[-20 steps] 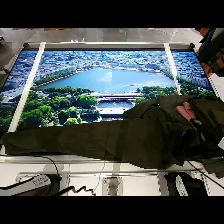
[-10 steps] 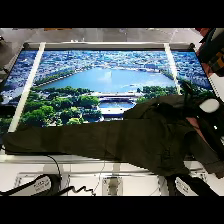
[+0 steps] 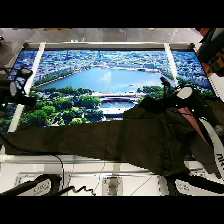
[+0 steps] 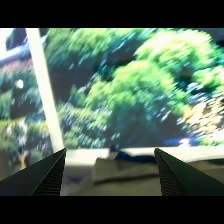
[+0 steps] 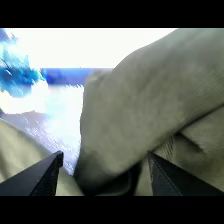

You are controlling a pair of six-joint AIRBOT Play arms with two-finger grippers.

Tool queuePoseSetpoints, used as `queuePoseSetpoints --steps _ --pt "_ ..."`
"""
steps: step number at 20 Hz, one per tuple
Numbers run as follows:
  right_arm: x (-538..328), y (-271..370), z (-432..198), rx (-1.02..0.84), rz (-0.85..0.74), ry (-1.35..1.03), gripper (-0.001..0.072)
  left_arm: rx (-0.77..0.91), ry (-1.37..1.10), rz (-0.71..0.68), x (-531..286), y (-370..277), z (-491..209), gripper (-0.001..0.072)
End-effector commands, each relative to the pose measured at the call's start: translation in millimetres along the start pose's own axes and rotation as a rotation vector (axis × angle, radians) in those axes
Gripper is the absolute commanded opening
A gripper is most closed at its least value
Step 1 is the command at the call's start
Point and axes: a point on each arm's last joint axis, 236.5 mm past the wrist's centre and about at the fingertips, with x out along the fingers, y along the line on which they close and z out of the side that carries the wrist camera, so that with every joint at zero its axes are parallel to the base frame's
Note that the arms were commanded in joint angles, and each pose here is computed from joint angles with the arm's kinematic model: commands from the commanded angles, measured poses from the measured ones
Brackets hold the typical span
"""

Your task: Fold the clothes and pants, and hang the long-sleeved shirts on hangers.

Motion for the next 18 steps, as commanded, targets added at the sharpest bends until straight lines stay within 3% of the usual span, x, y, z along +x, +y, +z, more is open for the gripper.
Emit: queuePoseSetpoints --steps 1,6,8,9,11,14,18 --pt "13 -17 -18 0.112 -0.076 0.098 0.0570 0.066 -0.049 -0.017 -9 -25 22 0.0626" --pt "43 4 0 0.234 0.032 0.050 0.0546 0.047 -0.177 -0.140 -17 -71 60 0.0625" --pt "68 11 12 0.315 0.091 0.026 0.0483 0.017 -0.238 -0.207 -22 -92 77 0.0625" --pt "78 15 22 0.362 0.124 -0.005 0.0357 -0.007 -0.267 -0.252 -26 -104 85 0.0625" --pt "81 24 49 0.418 0.180 -0.106 0.0024 -0.064 -0.316 -0.352 -38 -127 99 0.0625" --pt "53 64 78 0.303 0.283 -0.156 0.0027 -0.134 -0.363 -0.472 -54 -151 114 0.0625" --pt "-25 156 103 -0.013 0.487 -0.205 0.0027 -0.152 -0.377 -0.521 -62 -164 119 0.0626"
